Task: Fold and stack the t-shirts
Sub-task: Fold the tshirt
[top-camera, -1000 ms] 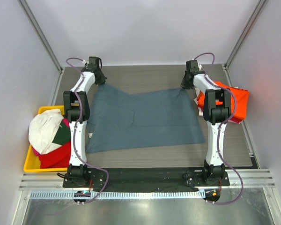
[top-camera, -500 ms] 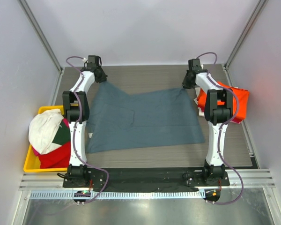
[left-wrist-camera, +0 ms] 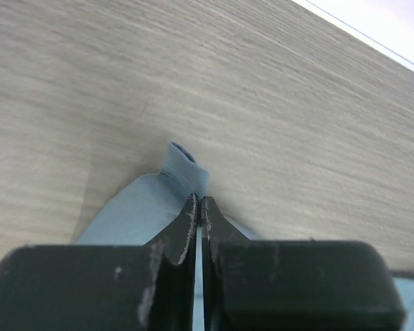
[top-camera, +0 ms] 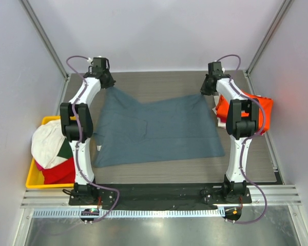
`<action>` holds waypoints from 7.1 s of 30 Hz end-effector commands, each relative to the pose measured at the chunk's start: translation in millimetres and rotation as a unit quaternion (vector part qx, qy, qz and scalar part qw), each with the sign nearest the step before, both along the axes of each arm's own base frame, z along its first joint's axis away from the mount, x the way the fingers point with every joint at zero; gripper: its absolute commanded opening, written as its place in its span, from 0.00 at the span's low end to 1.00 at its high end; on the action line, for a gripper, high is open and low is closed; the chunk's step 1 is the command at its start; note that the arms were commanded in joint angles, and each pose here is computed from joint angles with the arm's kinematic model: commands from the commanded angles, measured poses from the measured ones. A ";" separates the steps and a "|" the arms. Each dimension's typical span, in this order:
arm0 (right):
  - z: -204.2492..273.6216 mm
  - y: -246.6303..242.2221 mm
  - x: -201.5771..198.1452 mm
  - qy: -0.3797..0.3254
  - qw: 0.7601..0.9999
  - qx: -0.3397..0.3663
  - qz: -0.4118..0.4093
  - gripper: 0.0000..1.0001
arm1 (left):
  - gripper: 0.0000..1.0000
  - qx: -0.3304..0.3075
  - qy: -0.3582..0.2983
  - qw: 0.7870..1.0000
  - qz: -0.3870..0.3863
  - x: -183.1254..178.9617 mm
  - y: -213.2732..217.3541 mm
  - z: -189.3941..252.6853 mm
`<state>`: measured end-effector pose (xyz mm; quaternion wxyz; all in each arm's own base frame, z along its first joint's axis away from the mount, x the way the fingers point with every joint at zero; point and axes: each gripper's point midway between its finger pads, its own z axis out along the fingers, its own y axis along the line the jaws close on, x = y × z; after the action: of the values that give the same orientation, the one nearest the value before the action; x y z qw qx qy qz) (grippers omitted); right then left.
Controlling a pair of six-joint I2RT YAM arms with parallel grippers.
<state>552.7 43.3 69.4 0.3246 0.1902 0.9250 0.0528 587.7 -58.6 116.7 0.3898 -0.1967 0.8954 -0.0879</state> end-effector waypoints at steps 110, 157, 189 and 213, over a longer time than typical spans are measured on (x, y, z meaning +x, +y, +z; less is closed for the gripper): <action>16.2 -39.8 -225.5 -0.050 0.993 -0.006 -0.109 0.48 | 0.01 0.005 0.091 0.985 -0.148 -389.6 -60.1 27.7; 54.3 404.6 -218.3 -0.086 0.851 0.228 0.465 0.30 | 0.50 0.021 0.222 0.969 0.103 -227.5 -1.0 -20.3; 15.6 376.6 -308.3 0.006 0.761 0.356 0.543 0.40 | 0.44 0.099 0.335 0.927 0.133 -238.0 19.3 -111.5; -7.2 324.6 -298.6 0.036 0.901 0.188 0.390 0.44 | 0.45 0.088 0.251 0.959 0.095 -234.1 9.4 -21.8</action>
<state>245.9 374.7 80.3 0.2133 -0.1803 0.8851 0.3724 350.5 -47.4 51.4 0.1262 -0.2699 0.9498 0.0953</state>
